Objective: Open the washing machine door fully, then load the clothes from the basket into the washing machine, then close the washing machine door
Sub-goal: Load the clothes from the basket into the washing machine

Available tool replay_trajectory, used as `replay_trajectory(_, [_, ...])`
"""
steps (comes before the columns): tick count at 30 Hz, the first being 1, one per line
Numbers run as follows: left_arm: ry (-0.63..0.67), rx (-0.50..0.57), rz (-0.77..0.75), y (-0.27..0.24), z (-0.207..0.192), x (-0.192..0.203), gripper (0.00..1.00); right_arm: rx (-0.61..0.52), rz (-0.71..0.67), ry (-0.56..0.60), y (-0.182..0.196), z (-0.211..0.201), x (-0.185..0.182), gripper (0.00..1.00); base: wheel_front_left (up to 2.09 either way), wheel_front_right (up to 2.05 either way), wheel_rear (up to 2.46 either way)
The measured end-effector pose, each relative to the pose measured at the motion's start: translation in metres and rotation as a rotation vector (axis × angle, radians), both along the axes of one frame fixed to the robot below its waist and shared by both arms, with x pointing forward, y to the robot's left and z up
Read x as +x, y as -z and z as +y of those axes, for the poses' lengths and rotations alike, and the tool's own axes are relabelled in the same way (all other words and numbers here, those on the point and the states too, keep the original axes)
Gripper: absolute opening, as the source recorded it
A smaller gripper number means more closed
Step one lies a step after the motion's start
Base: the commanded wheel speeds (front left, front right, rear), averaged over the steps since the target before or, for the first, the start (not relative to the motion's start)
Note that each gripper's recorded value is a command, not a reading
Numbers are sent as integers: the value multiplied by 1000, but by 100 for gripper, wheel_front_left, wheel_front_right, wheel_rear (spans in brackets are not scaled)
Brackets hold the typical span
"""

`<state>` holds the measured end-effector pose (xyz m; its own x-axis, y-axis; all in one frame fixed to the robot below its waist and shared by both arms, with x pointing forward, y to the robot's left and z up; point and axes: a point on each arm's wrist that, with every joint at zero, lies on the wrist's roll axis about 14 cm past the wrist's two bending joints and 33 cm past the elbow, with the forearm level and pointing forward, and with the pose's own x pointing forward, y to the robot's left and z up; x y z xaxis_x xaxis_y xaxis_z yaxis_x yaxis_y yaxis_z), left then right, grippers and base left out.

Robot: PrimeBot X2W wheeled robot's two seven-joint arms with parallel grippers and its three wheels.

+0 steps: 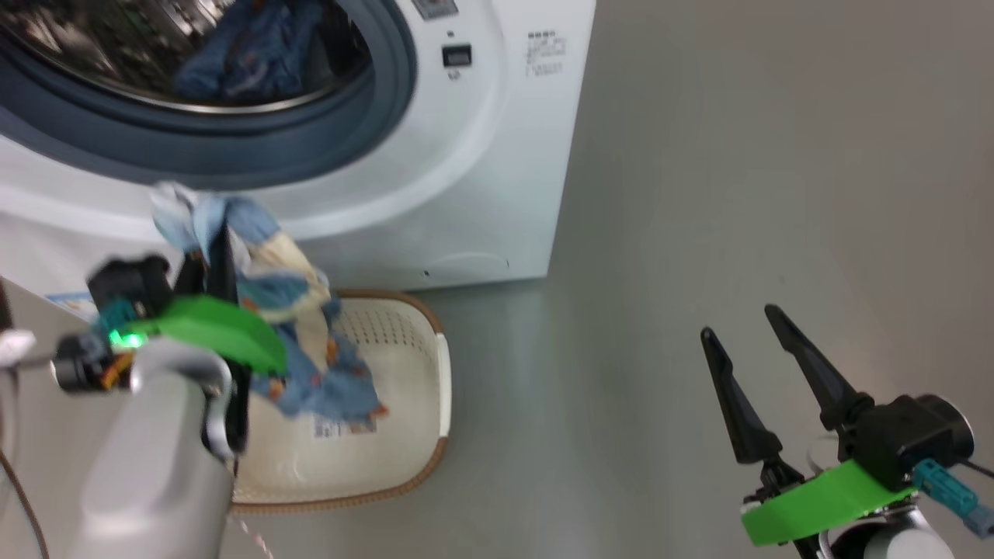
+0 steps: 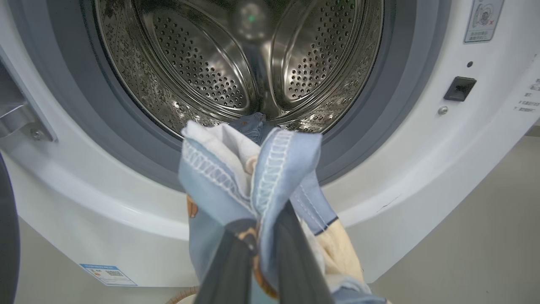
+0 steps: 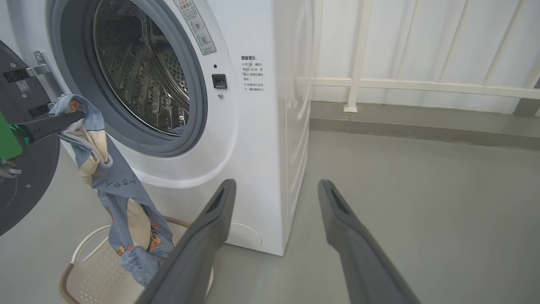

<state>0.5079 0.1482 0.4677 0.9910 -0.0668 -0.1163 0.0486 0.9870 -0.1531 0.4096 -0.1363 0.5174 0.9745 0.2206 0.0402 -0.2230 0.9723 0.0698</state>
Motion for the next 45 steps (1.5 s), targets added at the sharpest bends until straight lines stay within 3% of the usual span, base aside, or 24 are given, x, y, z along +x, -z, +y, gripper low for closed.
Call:
replay_trajectory(14, [73, 47, 203, 40, 6, 132, 0, 41, 70, 18, 58, -10, 46, 100, 0, 0, 0])
replay_trajectory(25, [87, 66, 325, 77, 12, 196, 0, 43, 160, 64, 105, -28, 54, 100, 0, 0, 0])
replay_trajectory(34, [53, 116, 110, 54, 4, 248, 0, 14, 222, 109, 130, -47, 49, 100, 0, 0, 0])
replay_trajectory(39, [-6, 110, -128, 12, 6, 271, 0, 9, 250, 128, 139, -54, 47, 100, 0, 0, 0])
replay_trajectory(45, [-60, 124, -290, -8, 12, 278, 0, 1, 276, 135, 150, -57, 46, 100, 0, 0, 0])
